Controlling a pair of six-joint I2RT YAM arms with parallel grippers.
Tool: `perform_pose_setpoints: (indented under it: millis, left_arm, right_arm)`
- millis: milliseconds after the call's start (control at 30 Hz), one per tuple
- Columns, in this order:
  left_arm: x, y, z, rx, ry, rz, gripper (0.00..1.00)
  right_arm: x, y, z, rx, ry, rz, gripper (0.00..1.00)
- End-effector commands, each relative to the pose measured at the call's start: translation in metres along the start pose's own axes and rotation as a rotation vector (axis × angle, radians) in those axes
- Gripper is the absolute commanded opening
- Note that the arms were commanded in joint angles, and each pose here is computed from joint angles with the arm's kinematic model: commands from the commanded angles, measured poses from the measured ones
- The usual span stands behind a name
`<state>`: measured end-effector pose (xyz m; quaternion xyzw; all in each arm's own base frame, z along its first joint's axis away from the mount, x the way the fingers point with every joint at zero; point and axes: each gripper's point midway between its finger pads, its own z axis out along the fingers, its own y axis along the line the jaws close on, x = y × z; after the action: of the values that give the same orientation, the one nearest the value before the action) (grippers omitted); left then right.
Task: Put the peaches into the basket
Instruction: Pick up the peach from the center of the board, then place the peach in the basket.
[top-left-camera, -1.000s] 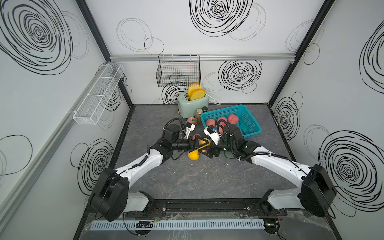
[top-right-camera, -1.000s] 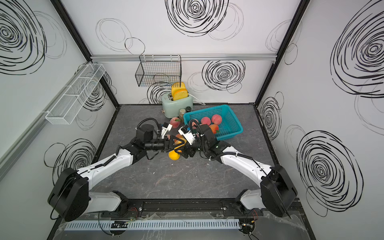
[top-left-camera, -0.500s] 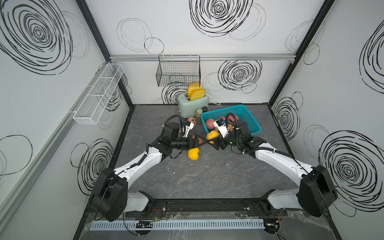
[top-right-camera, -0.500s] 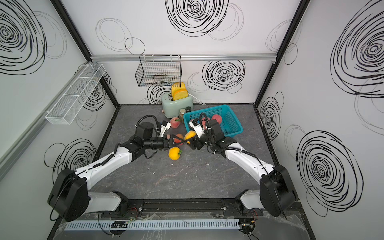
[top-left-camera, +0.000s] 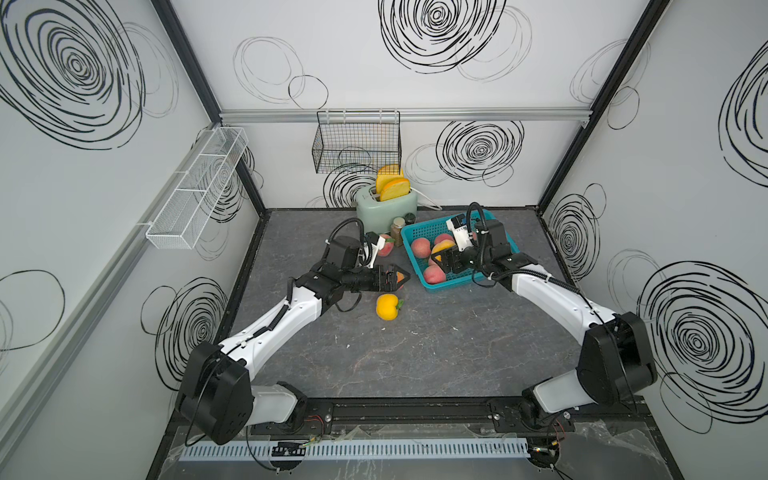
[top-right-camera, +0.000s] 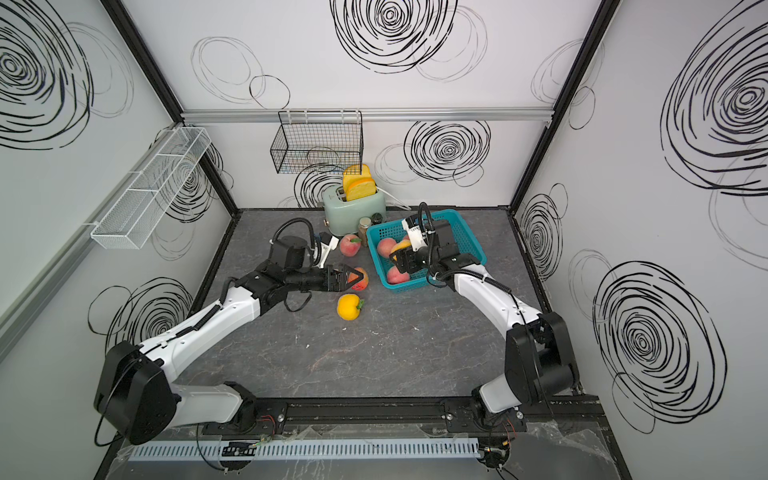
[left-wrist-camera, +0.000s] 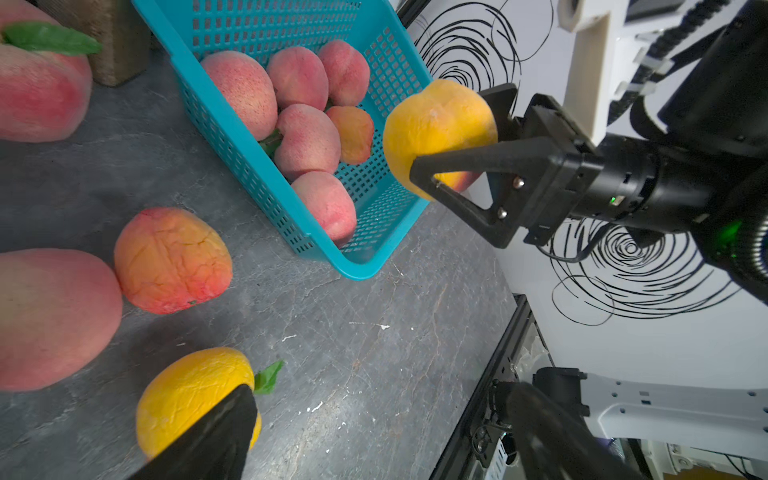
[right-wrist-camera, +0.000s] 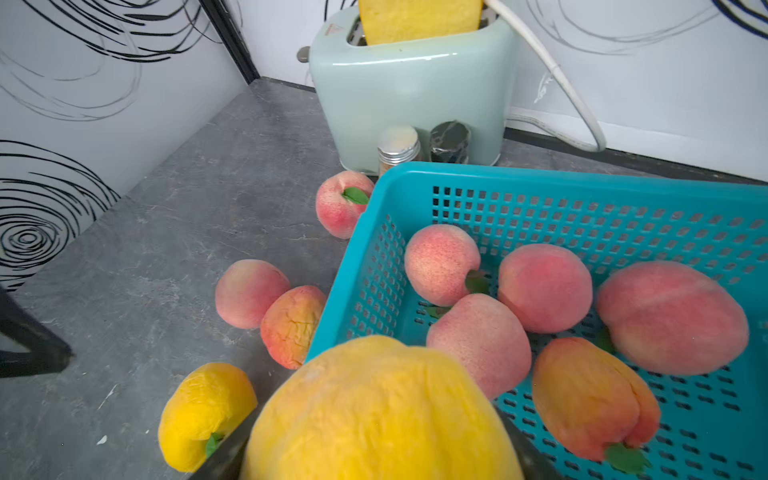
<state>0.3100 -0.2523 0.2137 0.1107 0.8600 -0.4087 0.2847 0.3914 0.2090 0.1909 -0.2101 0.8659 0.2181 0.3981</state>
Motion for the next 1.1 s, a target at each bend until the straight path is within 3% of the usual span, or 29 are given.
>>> perform_pose_setpoints:
  millis: [0, 567, 1067]
  left_arm:
    - [-0.012, 0.006, 0.000, -0.075, -0.019, 0.095, 0.98]
    - [-0.015, 0.012, 0.011, -0.110, -0.005, 0.129, 0.98]
    - [-0.012, 0.015, 0.013, -0.119, 0.009, 0.137, 0.98]
  right_arm:
    - [-0.001, -0.018, 0.001, 0.054, 0.033, 0.023, 0.68]
    - [0.030, -0.061, 0.020, 0.171, 0.143, 0.080, 0.67]
    - [0.058, -0.071, 0.035, 0.174, 0.223, 0.114, 0.67]
